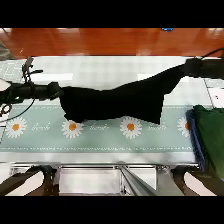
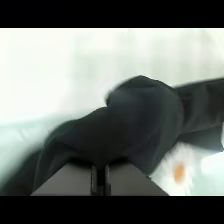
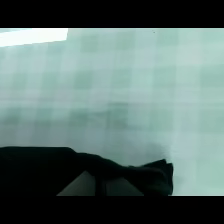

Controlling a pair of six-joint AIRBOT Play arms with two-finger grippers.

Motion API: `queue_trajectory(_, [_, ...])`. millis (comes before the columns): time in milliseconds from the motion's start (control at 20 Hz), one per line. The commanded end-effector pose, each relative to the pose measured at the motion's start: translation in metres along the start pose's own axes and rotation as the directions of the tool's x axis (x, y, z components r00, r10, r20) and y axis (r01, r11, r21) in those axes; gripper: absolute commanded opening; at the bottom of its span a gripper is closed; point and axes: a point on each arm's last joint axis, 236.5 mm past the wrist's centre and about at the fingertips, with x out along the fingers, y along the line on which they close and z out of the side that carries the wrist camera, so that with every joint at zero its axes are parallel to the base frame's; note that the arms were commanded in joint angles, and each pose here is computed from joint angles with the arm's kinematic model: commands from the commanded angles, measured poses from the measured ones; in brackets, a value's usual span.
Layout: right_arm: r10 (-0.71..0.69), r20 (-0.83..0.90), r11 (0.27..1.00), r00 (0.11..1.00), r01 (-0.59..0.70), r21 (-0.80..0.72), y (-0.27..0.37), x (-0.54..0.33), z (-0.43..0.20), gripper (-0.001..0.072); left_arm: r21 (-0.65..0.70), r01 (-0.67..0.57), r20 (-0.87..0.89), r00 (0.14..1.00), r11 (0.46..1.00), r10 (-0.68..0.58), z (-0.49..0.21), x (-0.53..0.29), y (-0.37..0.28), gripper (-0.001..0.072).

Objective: Fold the shirts.

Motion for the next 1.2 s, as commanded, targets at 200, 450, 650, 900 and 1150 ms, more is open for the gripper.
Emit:
queue_trajectory(200, [-0.039, -0.113, 0.987, 0.993, 0.056, 0.149, -0.069, 0.093, -0.017, 0.0415, -0.043, -0.063, -0.153, 0.987, 0.997, 0.056, 0.031, 0.017, 0.031, 0.0508])
queue_trajectory(450, [-0.024, -0.132, 0.932, 0.991, 0.070, 0.356, -0.155, 0.010, -0.027, 0.0415, -0.204, -0.169, -0.063, 0.985, 0.964, 0.160, 0.055, -0.091, 0.094, 0.0507])
queue_trajectory(650, [0.057, -0.176, 0.858, 0.983, 0.042, 0.511, -0.162, 0.010, -0.113, 0.0415, -0.354, 0.088, -0.097, 0.987, 0.931, -0.130, -0.005, -0.052, 0.067, 0.0506])
queue_trajectory(900, [0.124, -0.272, 0.830, 0.954, 0.050, 0.555, -0.149, 0.022, -0.172, 0.0414, -0.395, 0.269, -0.042, 0.950, 0.878, -0.310, -0.011, 0.003, 0.052, 0.0506])
queue_trajectory(1150, [0.143, -0.280, 0.828, 0.949, 0.040, 0.560, -0.144, 0.022, -0.175, 0.0414, -0.411, 0.212, -0.077, 0.961, 0.887, -0.265, -0.004, 0.040, 0.061, 0.0505])
